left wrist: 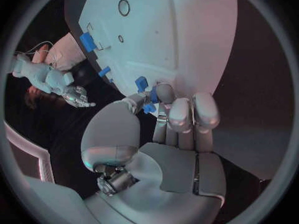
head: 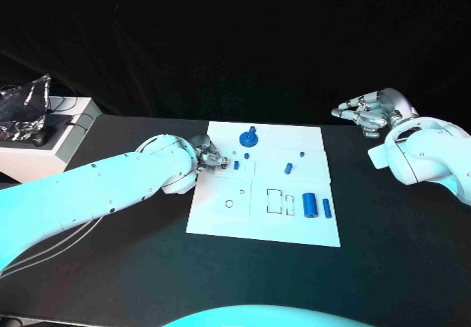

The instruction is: Assemble the parts on the task board

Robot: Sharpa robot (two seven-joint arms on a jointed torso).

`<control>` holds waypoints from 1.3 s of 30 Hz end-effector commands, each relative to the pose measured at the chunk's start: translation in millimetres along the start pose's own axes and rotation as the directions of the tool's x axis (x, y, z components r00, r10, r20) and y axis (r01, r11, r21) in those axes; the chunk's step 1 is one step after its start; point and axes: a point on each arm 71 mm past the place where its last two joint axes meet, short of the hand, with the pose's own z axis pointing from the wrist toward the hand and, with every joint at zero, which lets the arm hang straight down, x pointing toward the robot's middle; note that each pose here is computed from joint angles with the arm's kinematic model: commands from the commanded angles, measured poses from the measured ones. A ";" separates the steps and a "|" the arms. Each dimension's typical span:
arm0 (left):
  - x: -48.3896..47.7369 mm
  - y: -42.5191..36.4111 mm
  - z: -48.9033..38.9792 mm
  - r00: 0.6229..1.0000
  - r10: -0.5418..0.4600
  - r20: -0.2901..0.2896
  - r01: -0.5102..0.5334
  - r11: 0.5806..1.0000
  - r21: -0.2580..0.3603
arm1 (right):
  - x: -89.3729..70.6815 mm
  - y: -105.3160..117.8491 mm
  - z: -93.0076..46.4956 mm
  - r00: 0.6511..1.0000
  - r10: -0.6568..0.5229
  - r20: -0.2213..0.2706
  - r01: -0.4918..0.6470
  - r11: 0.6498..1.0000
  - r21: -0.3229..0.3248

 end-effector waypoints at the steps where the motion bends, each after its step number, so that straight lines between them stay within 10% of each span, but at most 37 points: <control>1: -0.4 -0.9 1.0 1.000 0.014 0.004 -0.015 1.000 0.009 | 0.2 1.2 -0.3 1.000 -0.008 -0.001 0.007 1.000 -0.016; 39: 6.0 4.6 6.6 0.992 0.085 -0.093 -0.089 0.995 -0.040 | -0.2 0.9 -0.6 1.000 -0.007 0.000 0.007 1.000 -0.015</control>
